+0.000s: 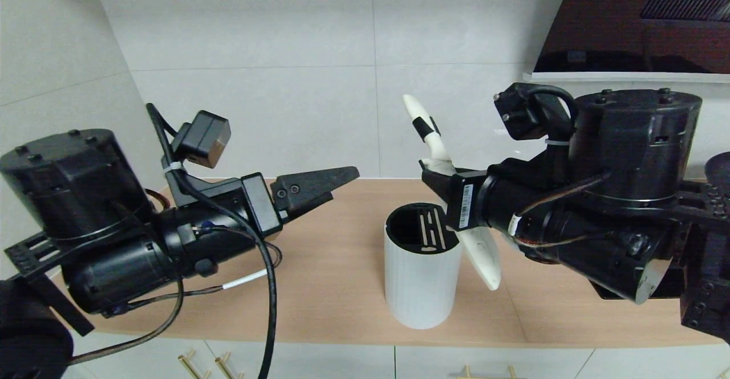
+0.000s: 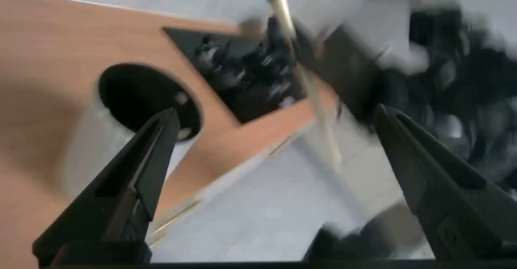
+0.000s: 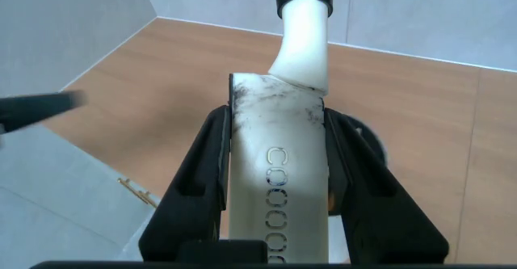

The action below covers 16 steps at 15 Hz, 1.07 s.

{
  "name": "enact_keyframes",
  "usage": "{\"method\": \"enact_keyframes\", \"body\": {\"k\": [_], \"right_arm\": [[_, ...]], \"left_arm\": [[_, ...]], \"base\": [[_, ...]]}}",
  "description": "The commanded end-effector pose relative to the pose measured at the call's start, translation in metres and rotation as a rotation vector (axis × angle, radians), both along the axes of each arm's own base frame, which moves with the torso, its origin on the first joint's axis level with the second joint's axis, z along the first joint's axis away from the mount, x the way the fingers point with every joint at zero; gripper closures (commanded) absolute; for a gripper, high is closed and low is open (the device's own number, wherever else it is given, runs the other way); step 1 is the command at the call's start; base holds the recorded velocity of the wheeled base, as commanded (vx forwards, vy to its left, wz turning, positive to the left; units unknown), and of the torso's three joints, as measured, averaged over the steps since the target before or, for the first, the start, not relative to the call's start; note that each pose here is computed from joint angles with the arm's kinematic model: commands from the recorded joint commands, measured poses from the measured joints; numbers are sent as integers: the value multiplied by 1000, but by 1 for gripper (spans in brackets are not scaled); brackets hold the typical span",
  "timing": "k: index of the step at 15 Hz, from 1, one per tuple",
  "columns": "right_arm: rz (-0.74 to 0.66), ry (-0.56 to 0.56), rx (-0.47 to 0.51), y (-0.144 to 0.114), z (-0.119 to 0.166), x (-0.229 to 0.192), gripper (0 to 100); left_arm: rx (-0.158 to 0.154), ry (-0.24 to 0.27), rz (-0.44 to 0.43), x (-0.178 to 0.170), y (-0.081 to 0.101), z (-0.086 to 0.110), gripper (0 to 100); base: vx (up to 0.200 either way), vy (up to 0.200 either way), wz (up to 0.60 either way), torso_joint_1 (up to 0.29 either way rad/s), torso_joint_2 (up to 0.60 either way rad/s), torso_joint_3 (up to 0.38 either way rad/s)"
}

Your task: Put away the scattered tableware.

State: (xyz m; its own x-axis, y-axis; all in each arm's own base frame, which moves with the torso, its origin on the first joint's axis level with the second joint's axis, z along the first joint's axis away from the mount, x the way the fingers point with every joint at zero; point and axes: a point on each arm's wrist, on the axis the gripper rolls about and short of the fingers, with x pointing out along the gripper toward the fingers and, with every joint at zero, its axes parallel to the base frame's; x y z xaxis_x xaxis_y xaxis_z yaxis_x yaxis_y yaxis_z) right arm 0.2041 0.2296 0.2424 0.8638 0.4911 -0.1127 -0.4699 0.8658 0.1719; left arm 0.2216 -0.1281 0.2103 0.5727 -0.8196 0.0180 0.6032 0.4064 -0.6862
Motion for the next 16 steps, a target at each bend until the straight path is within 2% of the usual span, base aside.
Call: {"method": "enact_keyframes", "body": {"k": [1, 2, 3, 4, 8, 13, 16], "right_arm": [[41, 21, -17, 14, -9, -7, 100], [55, 35, -13, 19, -13, -10, 100], [59, 36, -13, 20, -13, -10, 100], [83, 40, -11, 25, -14, -17, 100], [130, 47, -24, 32, -17, -31, 100], [179, 57, -42, 40, -23, -43, 100], [193, 58, -44, 42, -24, -47, 100]], "left_arm": [[-11, 51, -32, 7, -14, -13, 0], [-30, 39, -37, 7, -16, -12, 0], [-34, 34, -39, 7, -16, -12, 0], [-51, 7, -37, 7, -17, -11, 0], [-52, 6, 0, 13, -20, -14, 0], [-73, -23, 25, 18, -27, -13, 0], [-69, -14, 39, 24, -32, -17, 0]], "base": [[0, 0, 0, 0, 0, 0], [0, 0, 0, 0, 0, 0], [0, 0, 0, 0, 0, 0], [0, 0, 0, 0, 0, 0], [0, 0, 0, 0, 0, 0], [0, 0, 0, 0, 0, 0], [0, 0, 0, 0, 0, 0]]}}
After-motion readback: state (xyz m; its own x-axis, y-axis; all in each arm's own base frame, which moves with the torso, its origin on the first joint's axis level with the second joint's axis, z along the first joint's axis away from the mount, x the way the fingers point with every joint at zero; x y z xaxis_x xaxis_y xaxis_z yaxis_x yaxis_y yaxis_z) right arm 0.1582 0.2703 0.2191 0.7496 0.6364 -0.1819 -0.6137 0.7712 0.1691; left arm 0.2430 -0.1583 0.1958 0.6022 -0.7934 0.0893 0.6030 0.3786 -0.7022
